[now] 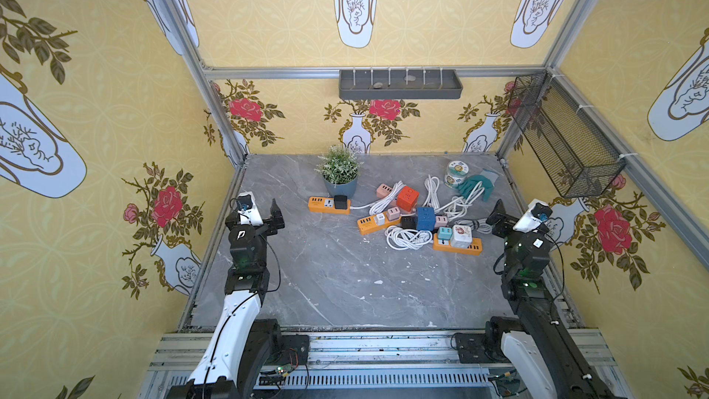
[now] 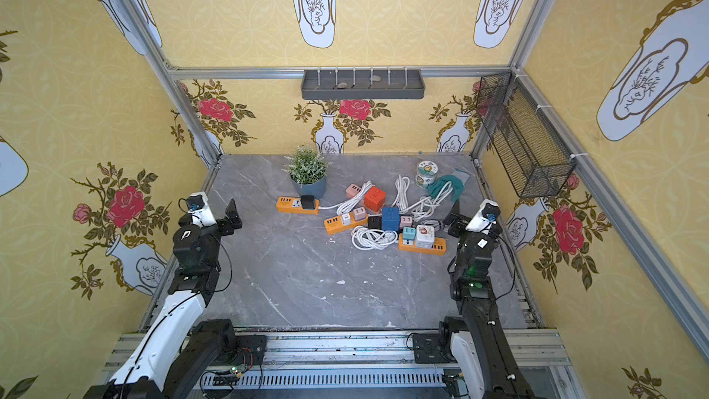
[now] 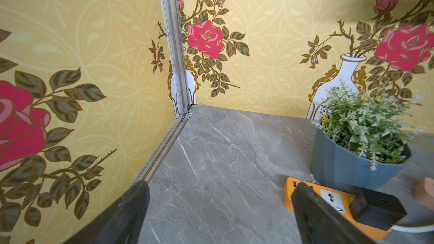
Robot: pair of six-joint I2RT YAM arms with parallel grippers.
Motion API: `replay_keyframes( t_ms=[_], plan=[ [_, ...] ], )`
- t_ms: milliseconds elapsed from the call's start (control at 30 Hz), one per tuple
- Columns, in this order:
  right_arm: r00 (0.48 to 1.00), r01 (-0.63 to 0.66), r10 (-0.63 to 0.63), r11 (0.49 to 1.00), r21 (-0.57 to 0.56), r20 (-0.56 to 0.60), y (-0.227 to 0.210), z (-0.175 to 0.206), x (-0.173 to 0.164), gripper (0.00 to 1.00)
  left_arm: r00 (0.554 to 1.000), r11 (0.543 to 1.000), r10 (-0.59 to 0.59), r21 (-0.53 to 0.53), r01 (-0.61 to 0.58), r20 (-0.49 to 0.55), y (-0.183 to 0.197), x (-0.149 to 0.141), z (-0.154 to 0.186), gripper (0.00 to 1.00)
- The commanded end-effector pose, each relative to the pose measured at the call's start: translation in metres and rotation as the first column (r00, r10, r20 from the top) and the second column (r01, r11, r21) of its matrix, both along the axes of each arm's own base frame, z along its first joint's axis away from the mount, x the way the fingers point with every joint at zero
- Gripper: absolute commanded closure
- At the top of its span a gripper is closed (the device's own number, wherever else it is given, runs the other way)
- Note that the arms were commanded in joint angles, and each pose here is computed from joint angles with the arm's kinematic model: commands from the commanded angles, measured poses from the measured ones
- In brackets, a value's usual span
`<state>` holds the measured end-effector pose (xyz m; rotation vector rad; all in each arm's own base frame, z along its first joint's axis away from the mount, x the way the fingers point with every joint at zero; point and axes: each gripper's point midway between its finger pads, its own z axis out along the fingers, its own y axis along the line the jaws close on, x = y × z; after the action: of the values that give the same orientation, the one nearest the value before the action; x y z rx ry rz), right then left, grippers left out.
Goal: Pull the plug off the socket
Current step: Adjust the socket at the center of the board.
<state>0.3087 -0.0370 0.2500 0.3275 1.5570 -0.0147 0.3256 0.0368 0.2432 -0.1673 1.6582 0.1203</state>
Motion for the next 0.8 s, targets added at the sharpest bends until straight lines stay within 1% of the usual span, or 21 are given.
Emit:
replay_keyframes(
  t_ms=[0,67,100,167,233,267,300,333,367,433,467,533,567,600,667,700,767],
  plan=[
    [0.985,-0.082,0.099,0.989,0.122,-0.139,0.017,-0.011,-0.004,0.02,0.993,0.983,-0.084,-0.173,0.067,-0.088,-0.017,-0.006,-0.015,0.0],
    [0.976,-0.154,0.182,0.967,0.204,-0.124,0.032,0.005,0.001,0.02,0.99,0.952,-0.123,-0.289,0.099,-0.066,-0.027,-0.004,-0.008,0.0],
    [0.967,-0.19,0.226,0.948,0.256,-0.118,0.04,0.01,0.005,0.02,0.987,0.929,-0.149,-0.349,0.121,-0.054,-0.033,-0.002,-0.005,0.0],
    [0.922,-0.323,0.372,0.889,0.326,-0.102,0.066,0.019,0.013,0.02,0.978,0.882,-0.199,-0.445,0.155,-0.055,-0.044,0.003,-0.007,0.0],
    [0.845,-0.469,0.53,0.801,0.373,-0.075,0.096,0.027,0.019,0.02,0.96,0.848,-0.267,-0.493,0.194,-0.082,-0.057,0.011,-0.012,0.0],
    [0.764,-0.578,0.643,0.715,0.393,-0.046,0.119,0.031,0.019,0.02,0.944,0.836,-0.311,-0.506,0.215,-0.113,-0.064,0.016,-0.018,0.0],
    [0.706,-0.641,0.708,0.652,0.405,-0.021,0.134,0.033,0.02,0.02,0.923,0.828,-0.356,-0.508,0.238,-0.147,-0.071,0.02,-0.023,0.0],
    [0.661,-0.68,0.75,0.605,0.414,-0.011,0.147,0.033,0.02,0.02,0.902,0.824,-0.391,-0.507,0.253,-0.185,-0.076,0.024,-0.029,0.0],
    [0.623,-0.707,0.782,0.572,0.416,-0.018,0.16,0.029,0.02,0.02,0.872,0.822,-0.426,-0.507,0.26,-0.244,-0.082,0.028,-0.037,0.0],
    [0.575,-0.737,0.816,0.546,0.398,-0.056,0.184,0.022,0.021,0.02,0.803,0.824,-0.475,-0.503,0.261,-0.361,-0.087,0.037,-0.053,0.0],
    [0.559,-0.744,0.825,0.543,0.391,-0.081,0.194,0.018,0.022,0.02,0.754,0.819,-0.505,-0.51,0.265,-0.42,-0.091,0.041,-0.059,0.0],
    [0.536,-0.755,0.837,0.535,0.379,-0.112,0.212,0.013,0.022,0.02,0.675,0.799,-0.551,-0.543,0.257,-0.491,-0.097,0.055,-0.063,0.0],
    [0.53,-0.756,0.839,0.535,0.378,-0.126,0.218,0.011,0.024,0.02,0.643,0.79,-0.564,-0.566,0.236,-0.518,-0.099,0.063,-0.067,0.0],
    [0.527,-0.753,0.839,0.536,0.382,-0.138,0.222,0.008,0.026,0.02,0.622,0.78,-0.574,-0.587,0.217,-0.532,-0.1,0.071,-0.068,0.0],
    [0.521,-0.747,0.839,0.537,0.391,-0.157,0.229,0.004,0.031,0.02,0.604,0.755,-0.582,-0.638,0.152,-0.545,-0.099,0.092,-0.074,0.01],
    [0.523,-0.742,0.836,0.542,0.394,-0.165,0.231,0.003,0.033,0.02,0.608,0.744,-0.578,-0.657,0.12,-0.544,-0.097,0.102,-0.077,0.03],
    [0.523,-0.738,0.835,0.545,0.397,-0.173,0.234,0.004,0.038,0.02,0.623,0.731,-0.548,-0.681,0.034,-0.558,-0.091,0.125,-0.083,0.14]
  ],
)
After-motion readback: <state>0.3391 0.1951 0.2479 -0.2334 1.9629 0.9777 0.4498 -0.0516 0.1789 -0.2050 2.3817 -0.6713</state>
